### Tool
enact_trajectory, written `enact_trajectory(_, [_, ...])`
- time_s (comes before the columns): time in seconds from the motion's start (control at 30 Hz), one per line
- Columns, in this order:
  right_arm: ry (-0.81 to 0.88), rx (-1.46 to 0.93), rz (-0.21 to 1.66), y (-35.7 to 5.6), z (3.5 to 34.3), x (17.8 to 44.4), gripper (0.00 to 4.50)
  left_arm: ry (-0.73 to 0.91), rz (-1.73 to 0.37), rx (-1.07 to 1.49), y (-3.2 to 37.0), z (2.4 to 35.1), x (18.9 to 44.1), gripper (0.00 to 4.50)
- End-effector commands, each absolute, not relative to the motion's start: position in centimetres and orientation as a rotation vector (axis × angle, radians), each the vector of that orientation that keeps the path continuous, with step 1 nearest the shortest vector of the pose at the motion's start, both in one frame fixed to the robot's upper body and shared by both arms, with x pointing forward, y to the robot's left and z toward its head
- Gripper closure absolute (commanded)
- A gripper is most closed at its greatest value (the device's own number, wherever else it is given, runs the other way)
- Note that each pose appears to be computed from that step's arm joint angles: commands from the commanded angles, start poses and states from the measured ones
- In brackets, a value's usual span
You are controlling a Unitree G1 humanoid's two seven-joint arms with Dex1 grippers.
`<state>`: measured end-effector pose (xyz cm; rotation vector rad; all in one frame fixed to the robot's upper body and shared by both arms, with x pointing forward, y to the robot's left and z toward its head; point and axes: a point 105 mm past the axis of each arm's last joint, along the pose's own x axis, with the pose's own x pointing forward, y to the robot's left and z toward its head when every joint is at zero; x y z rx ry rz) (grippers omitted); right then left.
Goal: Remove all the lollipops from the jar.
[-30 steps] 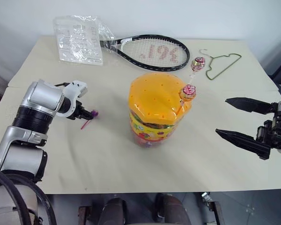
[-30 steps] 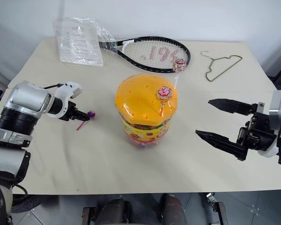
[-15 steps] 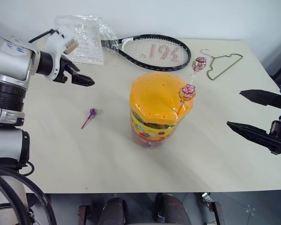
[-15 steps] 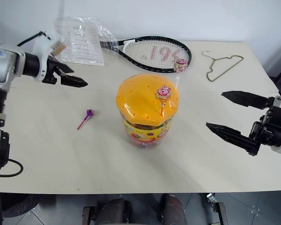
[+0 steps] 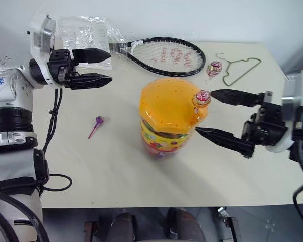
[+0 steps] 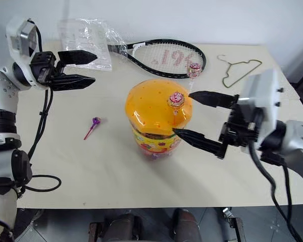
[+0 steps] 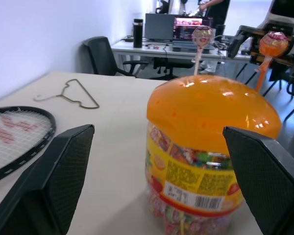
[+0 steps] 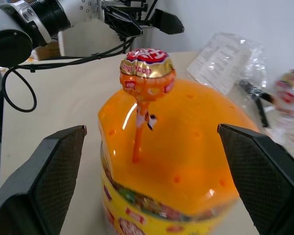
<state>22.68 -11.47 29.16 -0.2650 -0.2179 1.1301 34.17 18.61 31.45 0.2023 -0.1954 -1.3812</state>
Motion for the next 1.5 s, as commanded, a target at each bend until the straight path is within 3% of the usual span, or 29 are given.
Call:
enact_trajectory(0.03, [-0.251, -0.265, 1.163, -10.7, 29.8, 22.7, 0.00, -0.204, -1.504, 0.254, 18.9, 31.2, 32.3, 0.04])
enact_trajectory(0.17, [-0.227, -0.270, 1.247, -9.4, 29.4, 22.7, 0.00, -0.196, -1.526, 0.270, 19.2, 30.5, 31.6, 0.04])
enact_trajectory(0.27, [-0.225, -0.272, 1.257, -9.1, 29.6, 23.1, 0.61, -0.210, -1.537, 0.269, 19.2, 30.5, 31.2, 0.00])
enact_trajectory(0.33, [-0.238, -0.272, 1.266, -9.0, 29.9, 23.2, 1.11, -0.219, -1.548, 0.267, 19.2, 30.6, 31.0, 0.00])
enact_trajectory(0.47, [-0.244, -0.287, 1.278, -9.0, 30.2, 23.3, 2.58, -0.234, -1.571, 0.257, 19.0, 30.7, 30.5, 0.00])
enact_trajectory(0.67, [-0.291, -0.300, 1.265, -9.4, 32.0, 23.7, 4.43, -0.243, -1.608, 0.243, 18.8, 30.5, 29.9, 0.00])
enact_trajectory(1.17, [-0.400, -0.311, 1.196, -12.5, 36.9, 22.6, 4.48, -0.269, -1.666, 0.216, 17.7, 30.6, 29.8, 0.00])
enact_trajectory(1.37, [-0.321, -0.343, 1.062, -15.3, 37.7, 21.8, 4.48, -0.267, -1.669, 0.208, 17.7, 30.4, 29.8, 0.00])
enact_trajectory(1.5, [-0.183, -0.313, 0.825, -20.4, 36.2, 23.1, 4.48, -0.277, -1.697, 0.190, 17.3, 30.2, 29.7, 0.00])
